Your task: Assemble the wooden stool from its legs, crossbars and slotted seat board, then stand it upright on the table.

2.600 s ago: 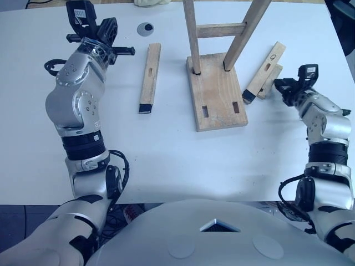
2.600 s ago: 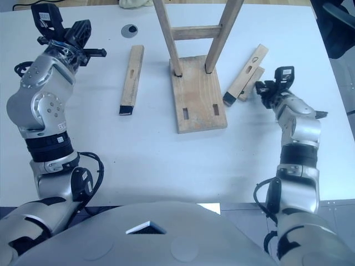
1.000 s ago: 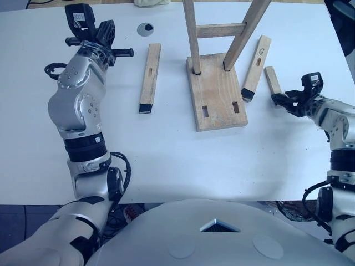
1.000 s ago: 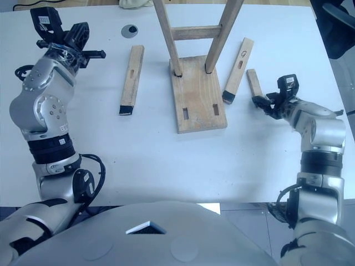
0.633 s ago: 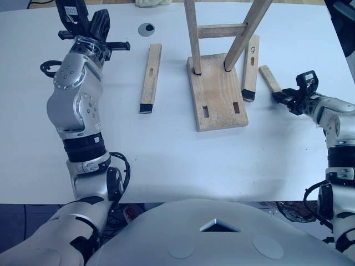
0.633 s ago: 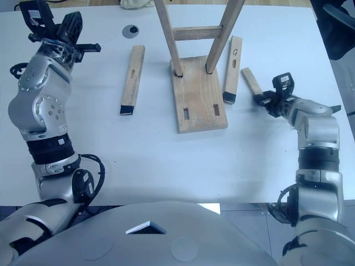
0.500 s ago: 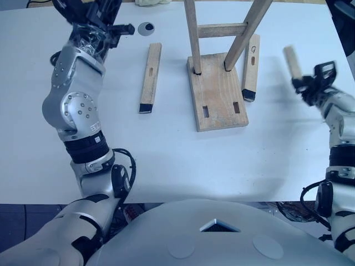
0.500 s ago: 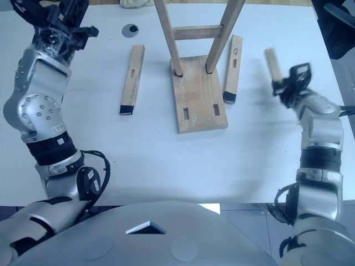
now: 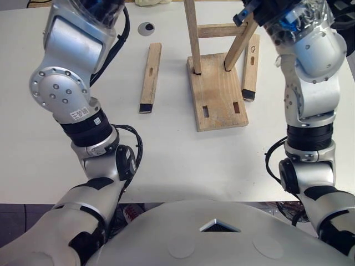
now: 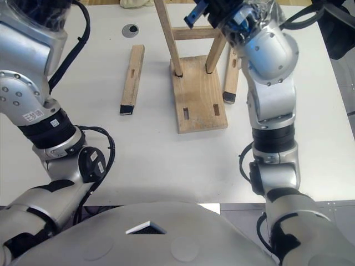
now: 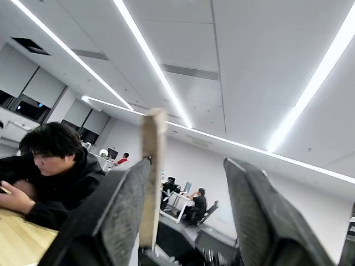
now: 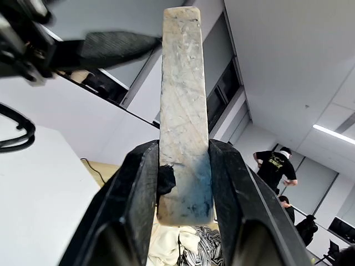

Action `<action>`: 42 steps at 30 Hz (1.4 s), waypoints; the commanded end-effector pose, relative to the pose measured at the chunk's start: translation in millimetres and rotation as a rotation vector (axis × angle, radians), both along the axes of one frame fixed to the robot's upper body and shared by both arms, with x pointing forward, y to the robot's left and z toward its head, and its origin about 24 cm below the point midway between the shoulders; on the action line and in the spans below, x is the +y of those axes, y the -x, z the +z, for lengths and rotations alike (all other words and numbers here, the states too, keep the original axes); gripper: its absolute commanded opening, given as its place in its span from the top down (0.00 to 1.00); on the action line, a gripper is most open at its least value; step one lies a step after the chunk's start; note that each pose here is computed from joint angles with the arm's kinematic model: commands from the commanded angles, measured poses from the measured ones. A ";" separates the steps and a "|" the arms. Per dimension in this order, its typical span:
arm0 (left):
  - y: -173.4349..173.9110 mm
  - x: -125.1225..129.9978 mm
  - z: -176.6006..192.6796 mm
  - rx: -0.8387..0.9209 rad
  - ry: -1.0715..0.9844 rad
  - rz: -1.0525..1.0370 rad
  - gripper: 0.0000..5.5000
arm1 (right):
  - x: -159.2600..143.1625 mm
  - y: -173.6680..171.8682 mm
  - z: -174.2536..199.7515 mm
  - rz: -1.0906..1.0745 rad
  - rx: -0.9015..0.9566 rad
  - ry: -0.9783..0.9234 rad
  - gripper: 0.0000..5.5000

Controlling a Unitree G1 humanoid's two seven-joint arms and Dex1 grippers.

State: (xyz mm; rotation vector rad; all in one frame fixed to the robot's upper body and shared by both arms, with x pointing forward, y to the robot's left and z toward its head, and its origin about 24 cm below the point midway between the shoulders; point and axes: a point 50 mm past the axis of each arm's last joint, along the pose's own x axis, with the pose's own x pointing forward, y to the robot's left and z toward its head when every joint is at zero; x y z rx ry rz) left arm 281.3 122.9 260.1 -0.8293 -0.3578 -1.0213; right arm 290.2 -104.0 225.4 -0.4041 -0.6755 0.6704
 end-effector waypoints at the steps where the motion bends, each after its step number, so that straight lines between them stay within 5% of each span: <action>1: -8.2 0.0 -4.6 0.052 0.009 0.030 0.56 | 7.0 4.2 -2.4 0.031 -0.026 0.031 0.77; 6: -8.6 0.6 -5.1 0.053 0.041 0.013 0.56 | 10.9 5.3 -7.4 0.060 -0.009 0.054 0.77; 22: -8.8 6.9 -10.8 0.046 0.013 0.039 0.89 | 16.2 8.0 -13.3 0.135 0.071 0.033 0.77; 27: -16.9 29.6 -18.1 0.084 -0.187 0.227 0.93 | 6.9 -7.9 -50.8 -0.006 0.257 0.165 0.57; 29: -25.1 58.8 -23.4 0.140 -0.257 0.383 0.93 | -14.7 -19.4 -57.4 -0.158 0.303 0.157 0.52; 34: -40.6 95.2 -80.6 0.407 -0.467 0.641 0.93 | -39.4 -29.7 -38.9 -0.339 0.241 -0.015 0.68; 42: -42.1 83.2 -145.9 0.598 -0.381 0.736 0.93 | -92.4 -37.8 -10.9 -0.617 0.119 -0.342 0.93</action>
